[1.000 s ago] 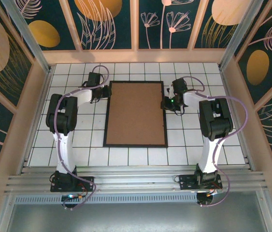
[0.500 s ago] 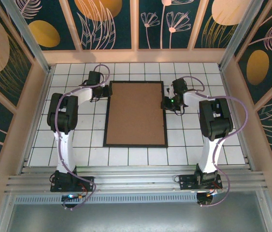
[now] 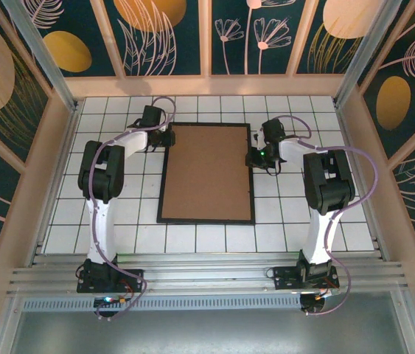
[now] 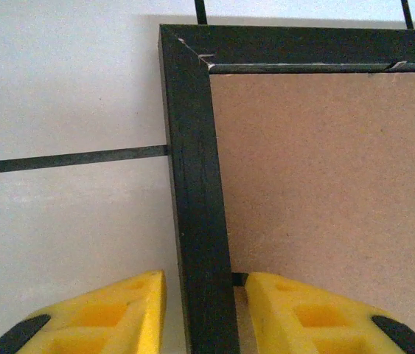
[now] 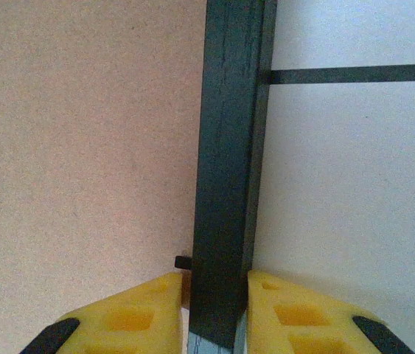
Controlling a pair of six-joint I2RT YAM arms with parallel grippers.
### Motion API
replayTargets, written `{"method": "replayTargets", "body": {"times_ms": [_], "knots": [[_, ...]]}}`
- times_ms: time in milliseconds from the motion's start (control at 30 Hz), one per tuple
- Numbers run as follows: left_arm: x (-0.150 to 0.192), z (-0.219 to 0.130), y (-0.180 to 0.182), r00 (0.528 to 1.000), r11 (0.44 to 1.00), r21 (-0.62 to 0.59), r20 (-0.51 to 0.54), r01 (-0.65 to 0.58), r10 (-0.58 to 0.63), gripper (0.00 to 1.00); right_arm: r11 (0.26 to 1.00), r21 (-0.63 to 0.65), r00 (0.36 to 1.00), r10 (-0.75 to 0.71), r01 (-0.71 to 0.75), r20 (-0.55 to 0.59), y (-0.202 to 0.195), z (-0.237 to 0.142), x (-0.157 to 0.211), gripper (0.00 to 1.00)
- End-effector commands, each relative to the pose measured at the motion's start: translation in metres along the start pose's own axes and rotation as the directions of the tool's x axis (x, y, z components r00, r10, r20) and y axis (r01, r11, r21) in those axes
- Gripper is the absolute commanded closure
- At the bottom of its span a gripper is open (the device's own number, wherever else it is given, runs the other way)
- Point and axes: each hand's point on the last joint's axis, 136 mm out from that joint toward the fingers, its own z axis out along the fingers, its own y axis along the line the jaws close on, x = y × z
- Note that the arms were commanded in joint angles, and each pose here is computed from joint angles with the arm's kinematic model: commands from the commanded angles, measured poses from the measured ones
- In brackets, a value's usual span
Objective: Put the photo into the frame
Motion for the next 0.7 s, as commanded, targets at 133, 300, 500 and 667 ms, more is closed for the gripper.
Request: {"method": "replayTargets", "body": {"times_ms": [133,300,500,667], "knots": [[0.038,0.014,-0.009,0.993,0.999,-0.027,-0.119,-0.021,0.018,0.53,0.997,0.074,0.996,-0.03,0.037,-0.084,-0.014,0.022,0.024,0.75],[0.0,-0.014,-0.013,0.998,0.997,0.045,0.004,0.062,-0.062,0.43,0.996,0.08,0.996,-0.029,0.036,-0.083,-0.016,0.022,0.023,0.76],[-0.025,-0.04,0.003,0.982,0.983,0.1,0.092,0.156,-0.165,0.4,0.996,0.077,0.996,-0.031,0.038,-0.085,-0.015,0.022,0.023,0.76],[-0.026,-0.037,0.017,0.972,0.975,0.093,0.108,0.199,-0.209,0.44,0.996,0.078,0.996,-0.033,0.04,-0.082,-0.014,0.021,0.022,0.76]]}}
